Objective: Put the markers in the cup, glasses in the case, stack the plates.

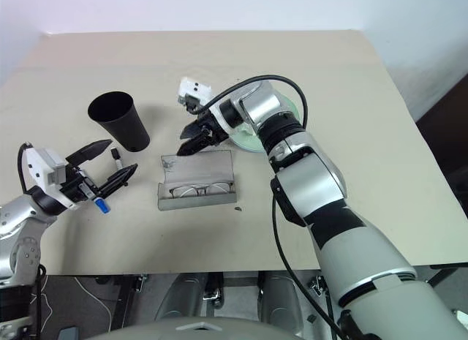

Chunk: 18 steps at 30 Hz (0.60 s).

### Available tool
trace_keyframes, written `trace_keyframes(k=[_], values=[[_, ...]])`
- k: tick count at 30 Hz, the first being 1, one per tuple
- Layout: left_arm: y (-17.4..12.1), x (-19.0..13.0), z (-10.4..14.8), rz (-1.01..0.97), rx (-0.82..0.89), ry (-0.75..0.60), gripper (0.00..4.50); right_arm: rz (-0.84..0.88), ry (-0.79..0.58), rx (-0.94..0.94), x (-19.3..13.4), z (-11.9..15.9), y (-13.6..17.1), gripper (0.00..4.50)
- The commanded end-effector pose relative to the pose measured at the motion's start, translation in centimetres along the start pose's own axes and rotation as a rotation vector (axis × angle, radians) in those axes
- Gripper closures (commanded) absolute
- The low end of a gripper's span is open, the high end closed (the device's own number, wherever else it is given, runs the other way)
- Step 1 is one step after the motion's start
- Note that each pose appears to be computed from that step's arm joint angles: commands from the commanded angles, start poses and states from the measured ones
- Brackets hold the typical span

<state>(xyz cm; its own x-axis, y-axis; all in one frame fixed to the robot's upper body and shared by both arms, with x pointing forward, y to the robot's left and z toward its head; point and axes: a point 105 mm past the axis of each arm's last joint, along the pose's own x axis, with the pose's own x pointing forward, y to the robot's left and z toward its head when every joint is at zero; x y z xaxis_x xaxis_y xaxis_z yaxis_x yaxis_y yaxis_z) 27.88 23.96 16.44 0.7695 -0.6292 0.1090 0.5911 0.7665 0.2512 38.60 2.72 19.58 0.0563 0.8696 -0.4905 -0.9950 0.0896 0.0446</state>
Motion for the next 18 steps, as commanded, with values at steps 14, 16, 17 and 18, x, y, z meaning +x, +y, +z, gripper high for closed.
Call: trace_keyframes(k=[14, 16, 17, 18], values=[[0.2, 0.3, 0.8, -0.021, 0.054, -0.012, 0.00, -0.136, 0.089, -0.007, 1.2, -2.6, -1.5, 4.48], [0.2, 0.1, 0.8, -0.020, 0.054, -0.009, 0.00, -0.056, 0.096, -0.005, 0.9, -2.2, -0.7, 4.48], [0.2, 0.1, 0.7, -0.019, 0.055, -0.007, 0.00, -0.018, 0.106, -0.002, 0.8, -2.1, -0.3, 4.48], [0.2, 0.0, 0.7, -0.019, 0.055, -0.006, 0.00, 0.021, 0.119, -0.008, 0.6, -2.1, 0.1, 4.48]])
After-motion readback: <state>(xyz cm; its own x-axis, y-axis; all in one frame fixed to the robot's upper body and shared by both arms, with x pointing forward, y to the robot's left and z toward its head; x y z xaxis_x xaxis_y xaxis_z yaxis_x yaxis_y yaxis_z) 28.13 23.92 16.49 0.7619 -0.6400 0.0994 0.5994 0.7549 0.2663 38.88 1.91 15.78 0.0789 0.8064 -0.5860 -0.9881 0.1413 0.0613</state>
